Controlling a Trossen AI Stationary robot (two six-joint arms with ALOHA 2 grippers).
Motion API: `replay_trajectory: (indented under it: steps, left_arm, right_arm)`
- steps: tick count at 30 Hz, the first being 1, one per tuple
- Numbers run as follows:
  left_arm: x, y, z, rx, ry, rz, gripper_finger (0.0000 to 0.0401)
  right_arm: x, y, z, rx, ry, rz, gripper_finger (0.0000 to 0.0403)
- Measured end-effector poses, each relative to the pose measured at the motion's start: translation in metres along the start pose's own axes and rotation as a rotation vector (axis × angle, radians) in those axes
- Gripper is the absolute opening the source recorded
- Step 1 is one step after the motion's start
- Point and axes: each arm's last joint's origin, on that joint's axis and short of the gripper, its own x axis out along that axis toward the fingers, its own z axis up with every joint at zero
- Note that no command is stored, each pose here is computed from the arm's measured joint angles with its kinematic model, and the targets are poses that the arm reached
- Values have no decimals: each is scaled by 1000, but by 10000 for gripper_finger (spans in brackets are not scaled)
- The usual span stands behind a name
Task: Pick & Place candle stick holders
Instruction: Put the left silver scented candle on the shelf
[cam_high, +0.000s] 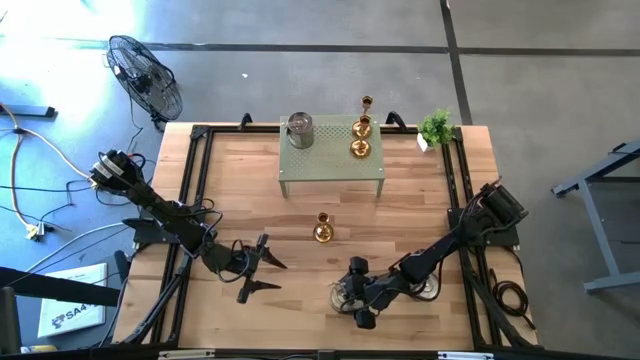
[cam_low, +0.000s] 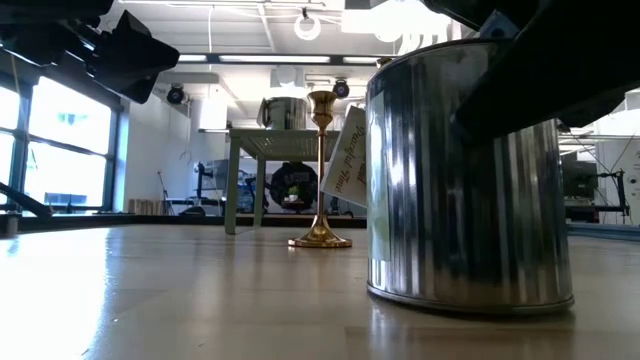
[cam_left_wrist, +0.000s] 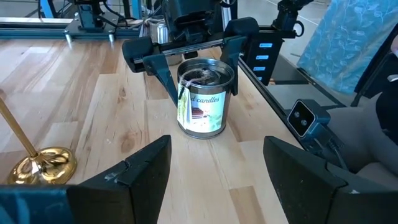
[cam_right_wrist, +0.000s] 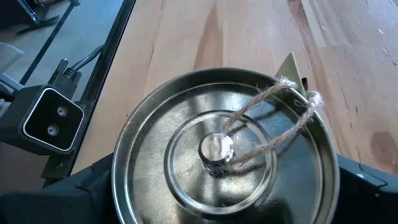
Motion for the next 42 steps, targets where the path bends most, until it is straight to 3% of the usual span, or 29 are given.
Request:
replay_trajectory:
  steps: [9,20,37,42]
  left_arm:
    - [0,1,0,0,-7,36,250]
    - [0,-1,0,-79,6,-36,250]
    - [0,-4,-1,-26,33,-152,250]
    - [0,-3,-1,-50,33,-108,266]
  right_arm:
    - [0,0,0,2,2,2,362]
    - [0,0,0,-1,4,1,362]
    - [0,0,0,-1,3,-2,361]
    - [0,0,-1,-2,1,-7,361]
